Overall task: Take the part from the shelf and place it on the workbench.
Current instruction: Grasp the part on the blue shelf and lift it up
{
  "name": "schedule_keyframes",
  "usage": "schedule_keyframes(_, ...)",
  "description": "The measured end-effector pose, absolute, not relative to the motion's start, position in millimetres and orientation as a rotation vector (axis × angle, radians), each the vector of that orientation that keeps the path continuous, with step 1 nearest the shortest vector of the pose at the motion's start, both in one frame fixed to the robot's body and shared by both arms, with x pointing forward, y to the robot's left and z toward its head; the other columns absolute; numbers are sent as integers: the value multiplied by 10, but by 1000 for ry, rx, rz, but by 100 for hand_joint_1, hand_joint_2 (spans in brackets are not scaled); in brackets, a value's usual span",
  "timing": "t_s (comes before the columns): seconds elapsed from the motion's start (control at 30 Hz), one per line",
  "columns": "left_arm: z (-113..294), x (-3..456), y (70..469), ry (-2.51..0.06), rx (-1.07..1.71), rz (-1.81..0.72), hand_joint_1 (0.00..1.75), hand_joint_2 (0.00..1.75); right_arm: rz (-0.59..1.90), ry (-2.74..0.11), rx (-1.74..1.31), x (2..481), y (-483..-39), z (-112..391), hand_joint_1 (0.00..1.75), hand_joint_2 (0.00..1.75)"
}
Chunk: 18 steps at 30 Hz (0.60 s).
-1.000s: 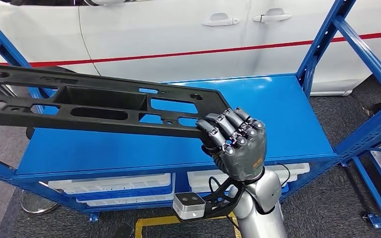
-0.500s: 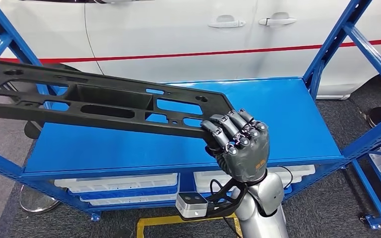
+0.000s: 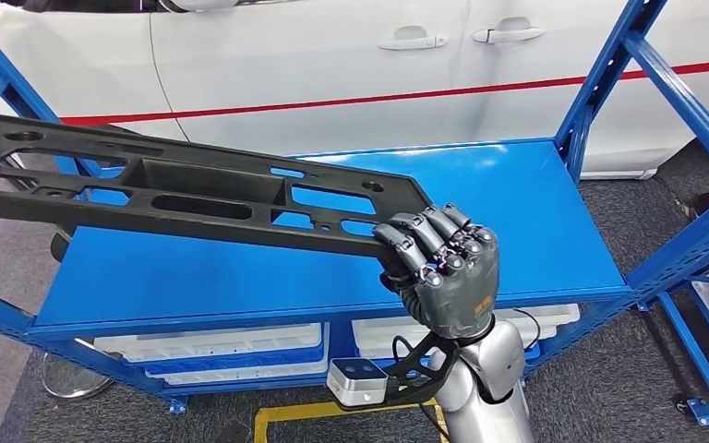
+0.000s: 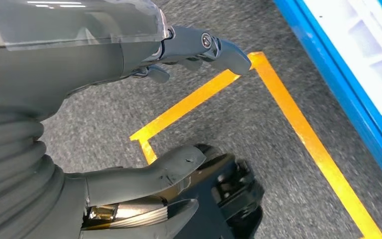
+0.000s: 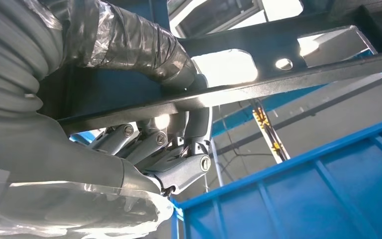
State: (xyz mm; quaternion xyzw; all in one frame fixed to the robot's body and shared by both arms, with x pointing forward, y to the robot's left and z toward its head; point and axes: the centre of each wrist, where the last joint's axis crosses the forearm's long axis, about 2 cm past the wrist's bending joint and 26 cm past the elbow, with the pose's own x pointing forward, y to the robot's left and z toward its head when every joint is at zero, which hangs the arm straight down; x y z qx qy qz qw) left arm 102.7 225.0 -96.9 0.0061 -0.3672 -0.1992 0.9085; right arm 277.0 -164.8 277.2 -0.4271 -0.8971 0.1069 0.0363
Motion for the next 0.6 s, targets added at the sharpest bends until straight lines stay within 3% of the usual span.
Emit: schedule_keyframes(0.6, -959, 1051, 2226, -694, 39, -397, 0, 175, 269, -2818, -1053, 2804, -1363, 2742, 175, 175)
